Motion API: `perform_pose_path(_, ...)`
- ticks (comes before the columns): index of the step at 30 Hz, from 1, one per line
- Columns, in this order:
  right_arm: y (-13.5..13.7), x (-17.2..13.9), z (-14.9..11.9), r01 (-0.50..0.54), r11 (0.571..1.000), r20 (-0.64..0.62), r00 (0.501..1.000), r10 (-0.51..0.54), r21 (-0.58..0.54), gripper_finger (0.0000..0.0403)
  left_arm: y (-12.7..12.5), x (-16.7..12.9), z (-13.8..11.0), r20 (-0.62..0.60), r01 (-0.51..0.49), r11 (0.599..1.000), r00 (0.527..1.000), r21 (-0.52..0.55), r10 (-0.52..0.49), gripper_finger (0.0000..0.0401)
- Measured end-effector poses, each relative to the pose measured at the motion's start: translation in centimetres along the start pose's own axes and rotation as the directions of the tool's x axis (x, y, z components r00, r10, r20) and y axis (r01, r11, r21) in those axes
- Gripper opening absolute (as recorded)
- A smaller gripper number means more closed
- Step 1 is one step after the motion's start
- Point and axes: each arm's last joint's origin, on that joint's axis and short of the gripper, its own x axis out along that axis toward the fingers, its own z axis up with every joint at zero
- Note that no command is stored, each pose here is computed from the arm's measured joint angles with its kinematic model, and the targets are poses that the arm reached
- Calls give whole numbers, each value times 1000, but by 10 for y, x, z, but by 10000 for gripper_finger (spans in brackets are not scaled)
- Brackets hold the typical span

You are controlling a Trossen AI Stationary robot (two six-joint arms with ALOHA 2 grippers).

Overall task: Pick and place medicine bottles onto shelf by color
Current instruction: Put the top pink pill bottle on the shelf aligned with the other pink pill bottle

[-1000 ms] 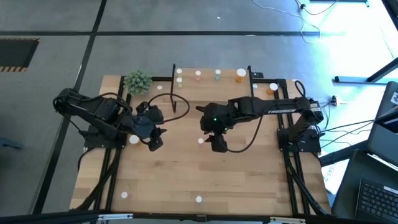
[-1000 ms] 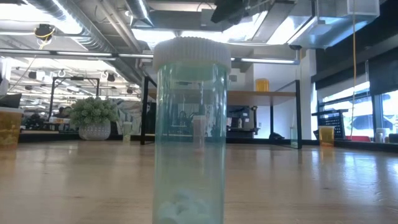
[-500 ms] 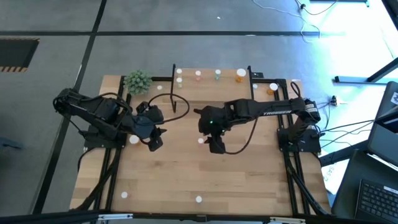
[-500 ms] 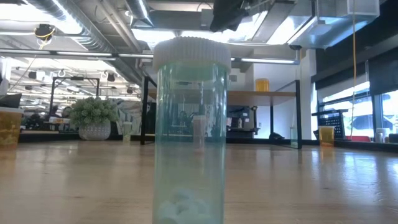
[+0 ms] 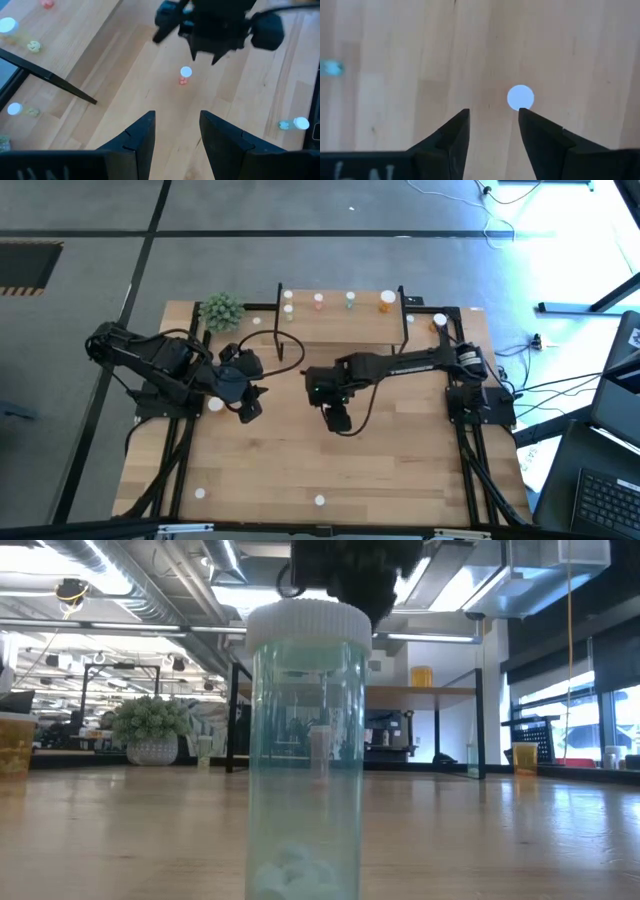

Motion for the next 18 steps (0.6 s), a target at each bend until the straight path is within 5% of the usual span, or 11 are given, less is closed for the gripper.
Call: perform_pose_path(18, -26, 37, 2, 31, 998, -47, 998, -29, 48, 172, 0, 0, 0, 0, 0, 1000, 1000, -1, 0, 149)
